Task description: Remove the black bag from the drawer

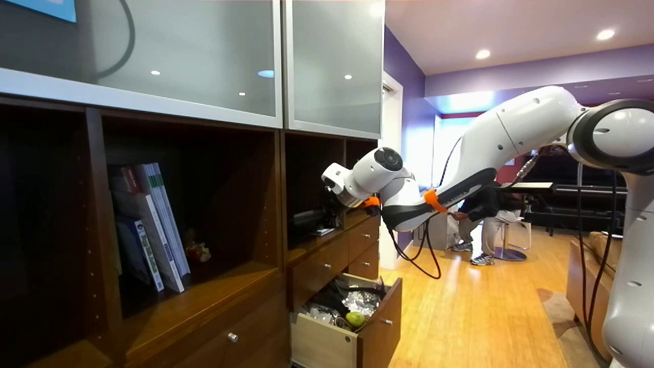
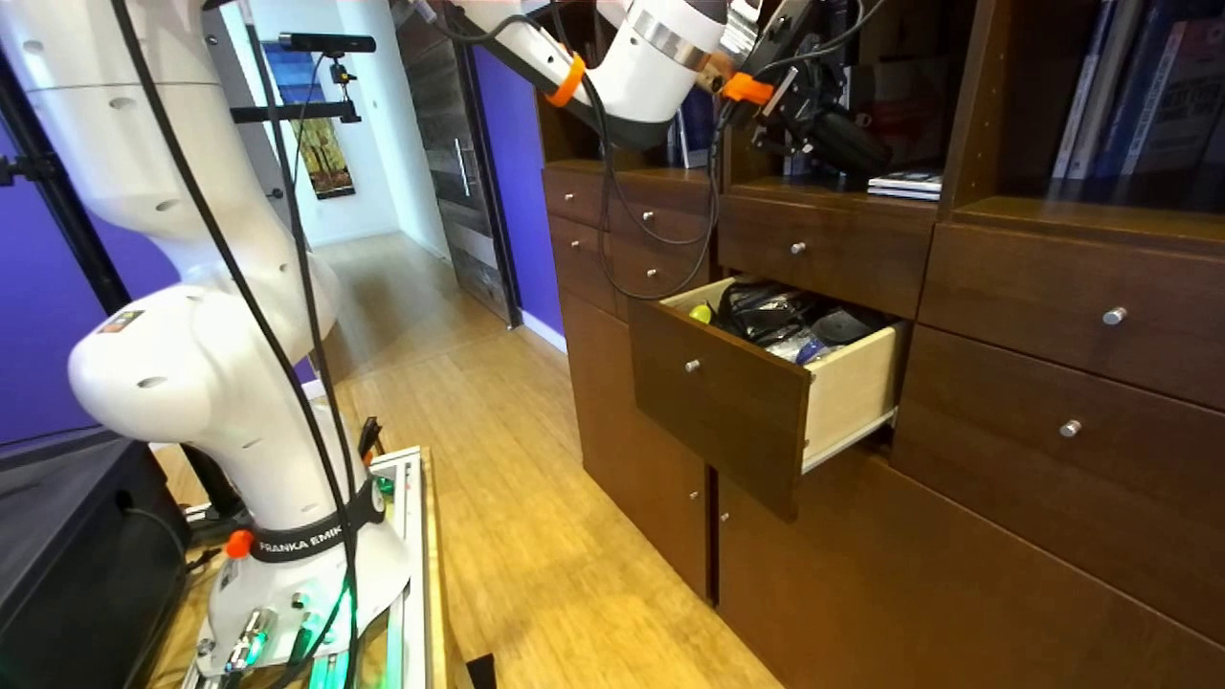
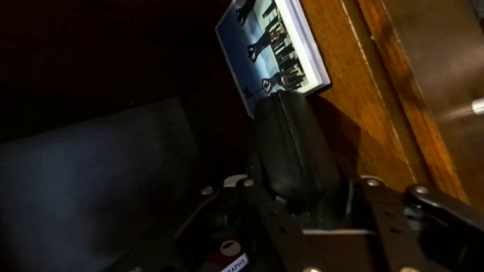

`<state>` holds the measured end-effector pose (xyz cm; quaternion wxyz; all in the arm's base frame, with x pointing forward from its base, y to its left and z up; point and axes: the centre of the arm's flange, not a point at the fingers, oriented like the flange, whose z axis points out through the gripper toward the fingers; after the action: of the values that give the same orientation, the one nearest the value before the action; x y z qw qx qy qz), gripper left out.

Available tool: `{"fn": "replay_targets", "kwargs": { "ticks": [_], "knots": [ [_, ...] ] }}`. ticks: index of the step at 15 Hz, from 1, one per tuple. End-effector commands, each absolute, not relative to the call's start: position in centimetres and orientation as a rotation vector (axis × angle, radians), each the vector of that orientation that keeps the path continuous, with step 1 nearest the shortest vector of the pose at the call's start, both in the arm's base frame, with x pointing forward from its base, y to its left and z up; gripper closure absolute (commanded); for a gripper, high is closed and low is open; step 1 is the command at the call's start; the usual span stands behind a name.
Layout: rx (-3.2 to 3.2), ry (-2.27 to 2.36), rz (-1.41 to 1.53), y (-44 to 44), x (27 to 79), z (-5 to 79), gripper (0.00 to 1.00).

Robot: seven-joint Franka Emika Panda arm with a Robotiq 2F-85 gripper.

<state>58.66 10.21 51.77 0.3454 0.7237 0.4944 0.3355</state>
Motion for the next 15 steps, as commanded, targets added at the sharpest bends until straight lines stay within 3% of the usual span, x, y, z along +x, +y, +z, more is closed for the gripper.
{"fn": "replay_targets", "kwargs": {
  "ticks": [1, 3, 7, 15],
  "knots": [
    [1.861, 1.302, 0.925, 9.59, 59.35, 52.59, 0.28],
    [1.863, 1.309, 0.939, 9.52, 59.44, 52.58, 0.26],
    [1.856, 1.331, 0.963, 9.78, 59.39, 53.01, 0.01],
    [1.947, 1.462, 0.958, 9.91, 59.88, 52.97, 0.00]
  ]
}}
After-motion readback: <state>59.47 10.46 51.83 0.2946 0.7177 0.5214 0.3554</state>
